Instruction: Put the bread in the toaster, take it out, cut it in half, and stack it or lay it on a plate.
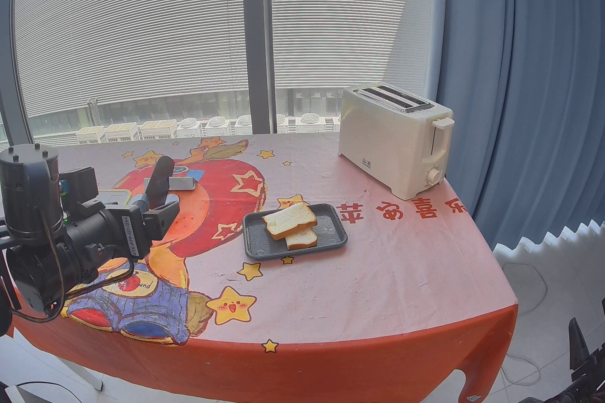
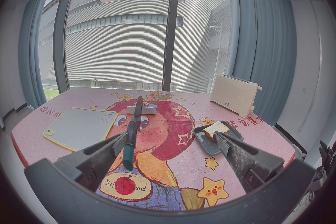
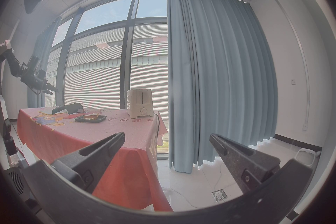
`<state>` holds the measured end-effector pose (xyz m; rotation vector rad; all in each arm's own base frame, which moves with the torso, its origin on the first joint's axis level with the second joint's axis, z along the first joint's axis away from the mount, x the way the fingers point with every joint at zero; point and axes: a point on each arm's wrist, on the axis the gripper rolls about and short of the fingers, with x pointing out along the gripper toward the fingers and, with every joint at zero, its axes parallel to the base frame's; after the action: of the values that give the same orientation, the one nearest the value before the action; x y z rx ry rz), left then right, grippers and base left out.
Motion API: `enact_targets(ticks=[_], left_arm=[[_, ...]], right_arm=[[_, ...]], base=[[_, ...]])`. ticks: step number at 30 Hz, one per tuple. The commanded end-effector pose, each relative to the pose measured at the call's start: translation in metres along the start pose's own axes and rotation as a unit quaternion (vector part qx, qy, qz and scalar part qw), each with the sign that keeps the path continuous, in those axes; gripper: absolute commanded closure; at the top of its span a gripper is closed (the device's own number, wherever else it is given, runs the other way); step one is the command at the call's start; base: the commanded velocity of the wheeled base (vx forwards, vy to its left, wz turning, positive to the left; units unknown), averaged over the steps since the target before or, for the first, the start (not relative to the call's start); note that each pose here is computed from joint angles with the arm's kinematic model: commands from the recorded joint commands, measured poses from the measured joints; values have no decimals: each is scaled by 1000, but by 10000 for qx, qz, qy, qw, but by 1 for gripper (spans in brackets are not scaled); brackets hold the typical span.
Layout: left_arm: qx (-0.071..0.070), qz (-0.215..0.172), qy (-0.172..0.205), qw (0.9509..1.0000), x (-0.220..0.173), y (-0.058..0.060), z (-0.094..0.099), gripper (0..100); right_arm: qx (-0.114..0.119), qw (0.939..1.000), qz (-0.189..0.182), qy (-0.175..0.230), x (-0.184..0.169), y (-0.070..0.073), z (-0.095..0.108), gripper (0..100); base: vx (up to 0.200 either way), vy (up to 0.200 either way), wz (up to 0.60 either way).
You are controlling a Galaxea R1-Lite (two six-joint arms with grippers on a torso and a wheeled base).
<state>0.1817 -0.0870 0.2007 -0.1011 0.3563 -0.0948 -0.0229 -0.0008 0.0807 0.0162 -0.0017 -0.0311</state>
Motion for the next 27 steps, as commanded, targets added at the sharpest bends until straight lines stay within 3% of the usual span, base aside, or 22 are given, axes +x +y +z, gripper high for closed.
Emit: enact_targets(ticks=[1,2,8,13,19,27], left_arm=[[34,13,-3,10000,-2,1,-1,0],[136,19,-10,9999,-2,2,-1,0],[240,49,-351,9991,-22,11,7,0],[561,213,-565,9966,-35,23,9,0],[948,253,-601,9934,-45,27,3,0],[950,304,-635,9930,-46,28,3,0]], right_arm=[[4,10000,2,0,0,0,-5,0],[4,10000,2,0,0,0,-5,0],[4,10000,2,0,0,0,-5,0],[4,10000,2,0,0,0,-5,0],[4,10000,2,0,0,0,-5,0],[4,10000,2,0,0,0,-5,0]], base=[[0,0,0],[0,0,0],[0,0,0],[0,0,0],[0,0,0],[0,0,0]])
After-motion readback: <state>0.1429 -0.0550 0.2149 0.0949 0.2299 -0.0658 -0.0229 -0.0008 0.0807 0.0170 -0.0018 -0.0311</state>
